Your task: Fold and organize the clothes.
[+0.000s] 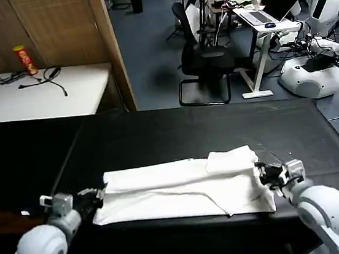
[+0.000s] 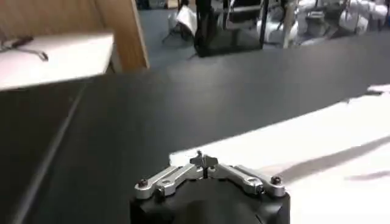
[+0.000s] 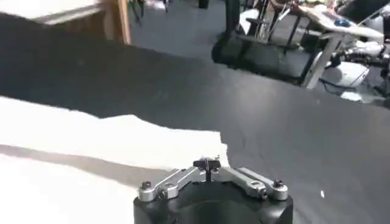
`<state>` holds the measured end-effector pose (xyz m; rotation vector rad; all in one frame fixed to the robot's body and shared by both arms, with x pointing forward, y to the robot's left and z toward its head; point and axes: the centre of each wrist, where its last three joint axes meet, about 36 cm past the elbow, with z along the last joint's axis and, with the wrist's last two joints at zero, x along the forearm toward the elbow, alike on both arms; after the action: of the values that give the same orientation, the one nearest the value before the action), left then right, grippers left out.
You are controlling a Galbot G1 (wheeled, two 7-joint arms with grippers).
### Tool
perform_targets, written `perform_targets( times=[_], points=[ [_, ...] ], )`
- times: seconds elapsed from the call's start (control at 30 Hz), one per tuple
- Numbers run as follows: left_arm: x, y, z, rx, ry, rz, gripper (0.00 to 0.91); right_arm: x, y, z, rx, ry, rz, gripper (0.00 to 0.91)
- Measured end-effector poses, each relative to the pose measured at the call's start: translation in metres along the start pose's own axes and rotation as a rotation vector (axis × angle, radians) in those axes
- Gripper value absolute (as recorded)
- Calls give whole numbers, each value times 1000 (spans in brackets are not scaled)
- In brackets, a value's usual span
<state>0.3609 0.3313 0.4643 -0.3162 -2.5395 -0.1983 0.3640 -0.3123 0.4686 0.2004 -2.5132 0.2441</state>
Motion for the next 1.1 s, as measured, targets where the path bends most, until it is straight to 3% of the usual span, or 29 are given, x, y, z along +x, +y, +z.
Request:
perform_targets(
  times=[0.23,0.27,0.3,0.33,0.53,0.73,0.9,1.1],
  points=[
    [5,-4,17,4,37,-13,0,6,6,14,-12,35,-11,20],
    [5,-4,18,6,40,-14,419,7,6,15,-16,38,-13,156],
    [6,-5,19,6,43,-15,878,9,6,16,-22,43,-18,371],
    [7,-5,20,8,47,-16,878,10,7,17,-27,50,-25,878],
    [15,-9,22,5,58,-22,878,29,10,17,-72,47,-48,878],
    [27,-7,14,15,43,-21,878,42,1,0,-106,-19,-22,878],
    [20,-1,7,94,-48,-23,878,15,-8,-7,-130,-134,55,878],
    [-16,9,2,190,-111,-59,878,-33,-5,-8,-192,-148,78,878]
  ],
)
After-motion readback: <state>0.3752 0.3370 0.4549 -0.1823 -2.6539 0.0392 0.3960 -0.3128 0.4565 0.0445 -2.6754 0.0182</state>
